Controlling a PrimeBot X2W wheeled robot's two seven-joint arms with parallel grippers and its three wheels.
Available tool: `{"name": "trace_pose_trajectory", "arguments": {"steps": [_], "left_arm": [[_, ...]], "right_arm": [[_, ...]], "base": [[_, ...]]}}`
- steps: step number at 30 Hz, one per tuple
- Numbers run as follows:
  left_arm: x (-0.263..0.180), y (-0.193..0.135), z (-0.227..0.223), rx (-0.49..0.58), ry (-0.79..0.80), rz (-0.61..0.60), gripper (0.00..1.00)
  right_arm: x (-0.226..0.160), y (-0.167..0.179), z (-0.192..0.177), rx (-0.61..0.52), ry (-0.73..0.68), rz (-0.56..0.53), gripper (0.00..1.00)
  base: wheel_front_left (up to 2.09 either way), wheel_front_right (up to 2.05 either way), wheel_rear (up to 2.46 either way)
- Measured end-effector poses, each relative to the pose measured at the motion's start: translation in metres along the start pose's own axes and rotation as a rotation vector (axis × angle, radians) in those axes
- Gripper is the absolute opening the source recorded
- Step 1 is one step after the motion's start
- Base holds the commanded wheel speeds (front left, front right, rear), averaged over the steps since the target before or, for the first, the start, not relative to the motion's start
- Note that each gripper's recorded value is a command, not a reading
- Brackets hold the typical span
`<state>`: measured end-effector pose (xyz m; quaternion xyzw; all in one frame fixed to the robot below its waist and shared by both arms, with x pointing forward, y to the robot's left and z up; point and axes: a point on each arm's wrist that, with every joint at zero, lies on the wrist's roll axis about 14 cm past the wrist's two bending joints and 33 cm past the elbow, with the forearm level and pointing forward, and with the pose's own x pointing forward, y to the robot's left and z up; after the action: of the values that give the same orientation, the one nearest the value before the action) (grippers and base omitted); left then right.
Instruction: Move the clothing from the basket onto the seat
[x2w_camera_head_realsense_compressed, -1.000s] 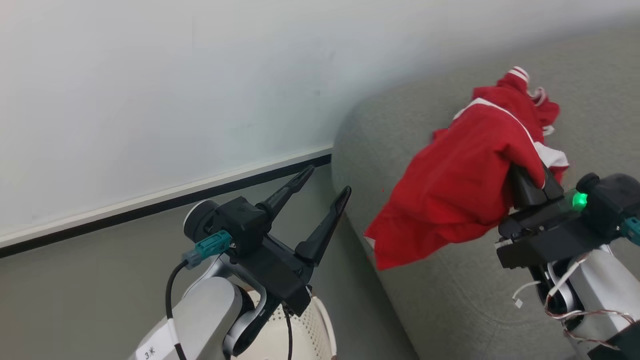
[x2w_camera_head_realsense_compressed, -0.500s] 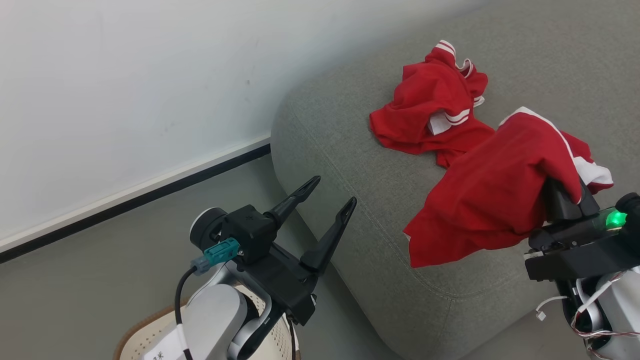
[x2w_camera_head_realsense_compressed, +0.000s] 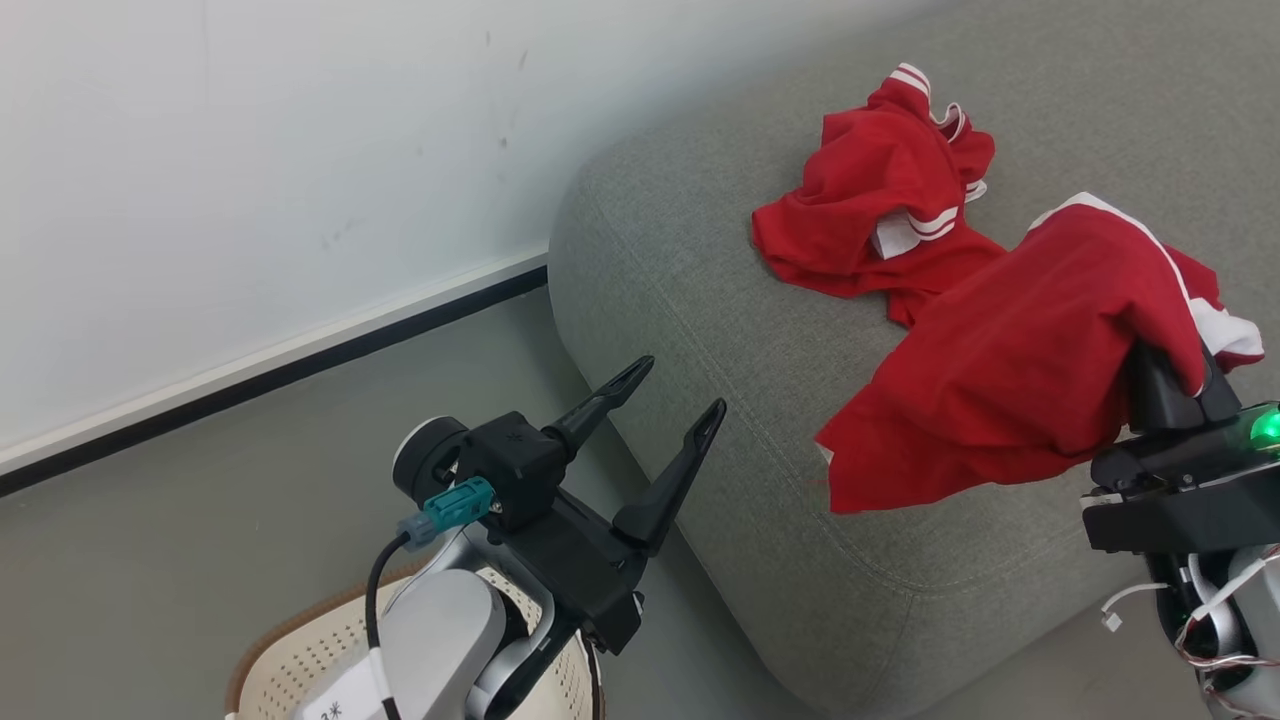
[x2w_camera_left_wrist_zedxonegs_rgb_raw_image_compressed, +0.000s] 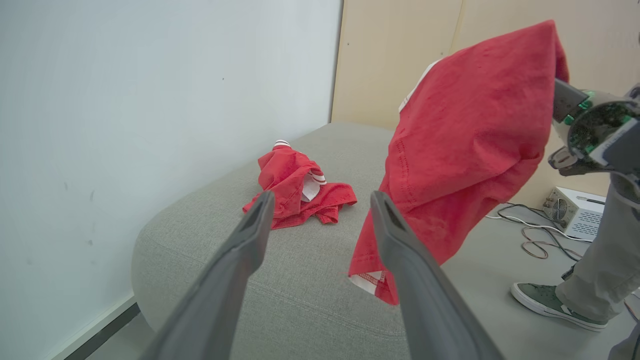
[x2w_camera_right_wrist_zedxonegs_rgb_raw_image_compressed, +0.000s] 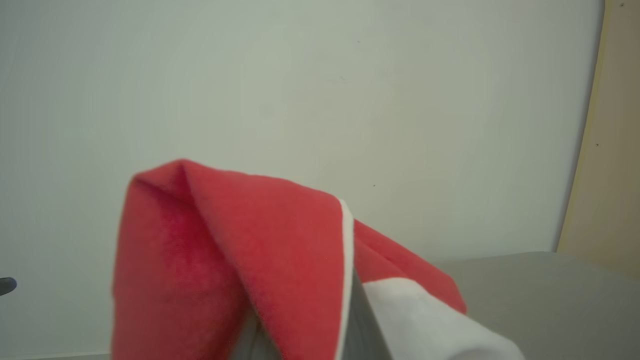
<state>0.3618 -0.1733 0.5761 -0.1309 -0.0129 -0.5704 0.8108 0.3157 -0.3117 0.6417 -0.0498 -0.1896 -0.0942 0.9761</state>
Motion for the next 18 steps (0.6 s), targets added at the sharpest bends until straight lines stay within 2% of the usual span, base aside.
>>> {"name": "trace_pose_trajectory", "arguments": {"steps": [7, 18], "left_arm": [[-0.002, 0.005, -0.007, -0.020, 0.008, -0.006, 1.00], [-0.003, 0.027, -0.015, -0.060, 0.008, -0.005, 1.00]], "right_arm": [[0.031, -0.019, -0.001, 0.046, -0.005, -0.007, 0.00], [0.066, -0.098, -0.045, 0.030, 0.126, -0.194, 0.00]], "base": [[0.00, 0.00, 0.00], [0.00, 0.00, 0.00]]}}
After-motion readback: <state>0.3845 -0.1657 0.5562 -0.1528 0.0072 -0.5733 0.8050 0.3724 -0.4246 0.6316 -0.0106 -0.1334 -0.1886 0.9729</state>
